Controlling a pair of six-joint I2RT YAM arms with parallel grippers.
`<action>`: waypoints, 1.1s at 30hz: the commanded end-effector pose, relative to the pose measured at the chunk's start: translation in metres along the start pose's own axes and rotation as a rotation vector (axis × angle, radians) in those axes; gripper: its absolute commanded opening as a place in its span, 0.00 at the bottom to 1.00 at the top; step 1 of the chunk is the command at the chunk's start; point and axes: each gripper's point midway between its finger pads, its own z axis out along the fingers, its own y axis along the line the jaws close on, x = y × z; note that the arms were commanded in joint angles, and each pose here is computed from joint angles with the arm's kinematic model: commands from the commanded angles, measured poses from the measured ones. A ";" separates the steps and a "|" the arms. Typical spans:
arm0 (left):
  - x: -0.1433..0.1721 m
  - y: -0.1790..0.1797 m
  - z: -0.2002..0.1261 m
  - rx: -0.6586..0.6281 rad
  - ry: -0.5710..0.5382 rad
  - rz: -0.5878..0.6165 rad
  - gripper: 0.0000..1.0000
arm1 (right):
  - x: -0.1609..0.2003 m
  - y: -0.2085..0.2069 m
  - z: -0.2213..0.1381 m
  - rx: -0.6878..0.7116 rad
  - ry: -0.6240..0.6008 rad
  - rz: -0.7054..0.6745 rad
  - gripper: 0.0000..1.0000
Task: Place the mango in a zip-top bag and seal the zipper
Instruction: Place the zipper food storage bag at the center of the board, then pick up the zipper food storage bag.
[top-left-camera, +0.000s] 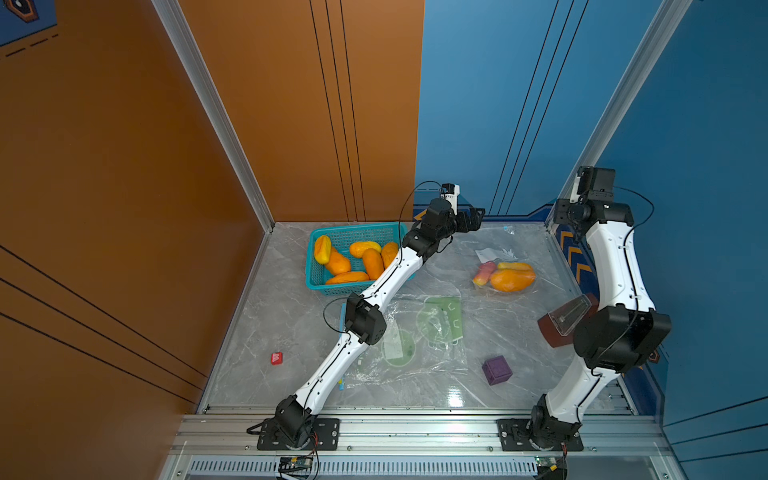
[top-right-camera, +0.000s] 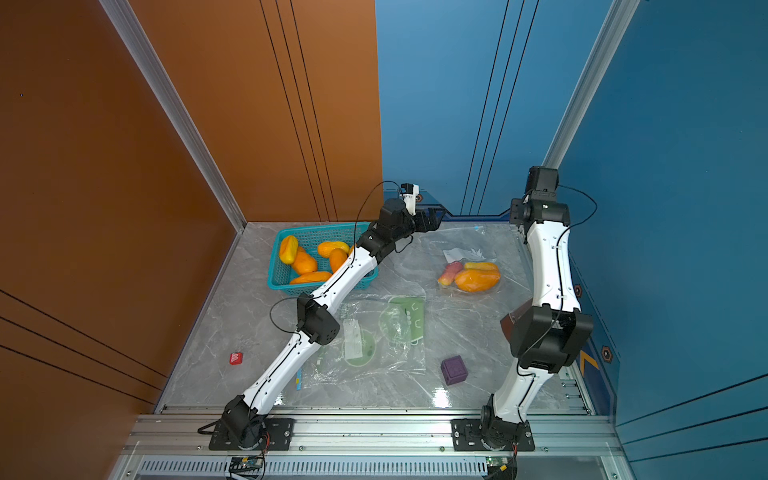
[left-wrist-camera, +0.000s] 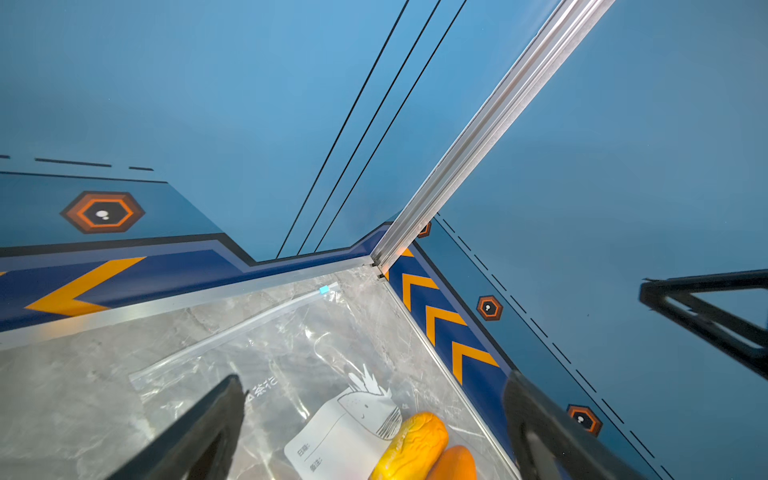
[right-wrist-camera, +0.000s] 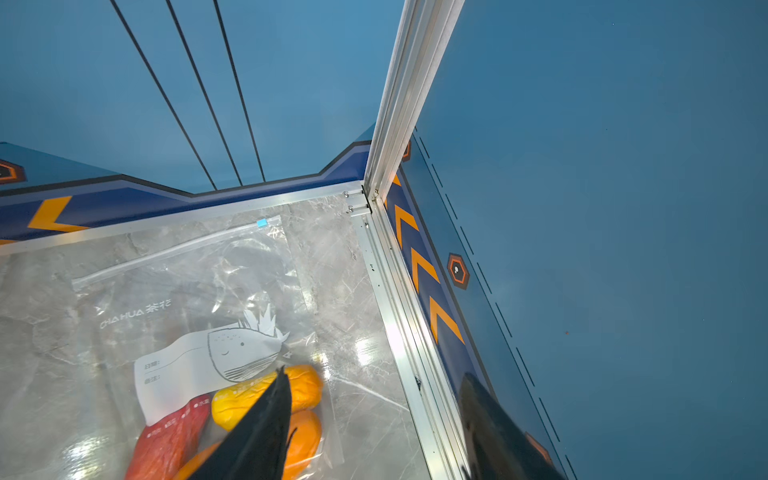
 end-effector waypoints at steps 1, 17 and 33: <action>-0.076 -0.077 -0.063 0.011 -0.076 0.107 0.98 | 0.000 0.013 -0.048 -0.051 -0.025 0.051 0.66; -0.088 -0.042 -0.209 -0.573 0.166 0.393 0.98 | 0.062 0.122 -0.117 -0.255 0.014 0.009 0.71; -0.136 -0.016 -0.316 -0.739 0.209 0.467 0.98 | 0.135 0.181 -0.102 -0.367 0.185 -0.098 0.73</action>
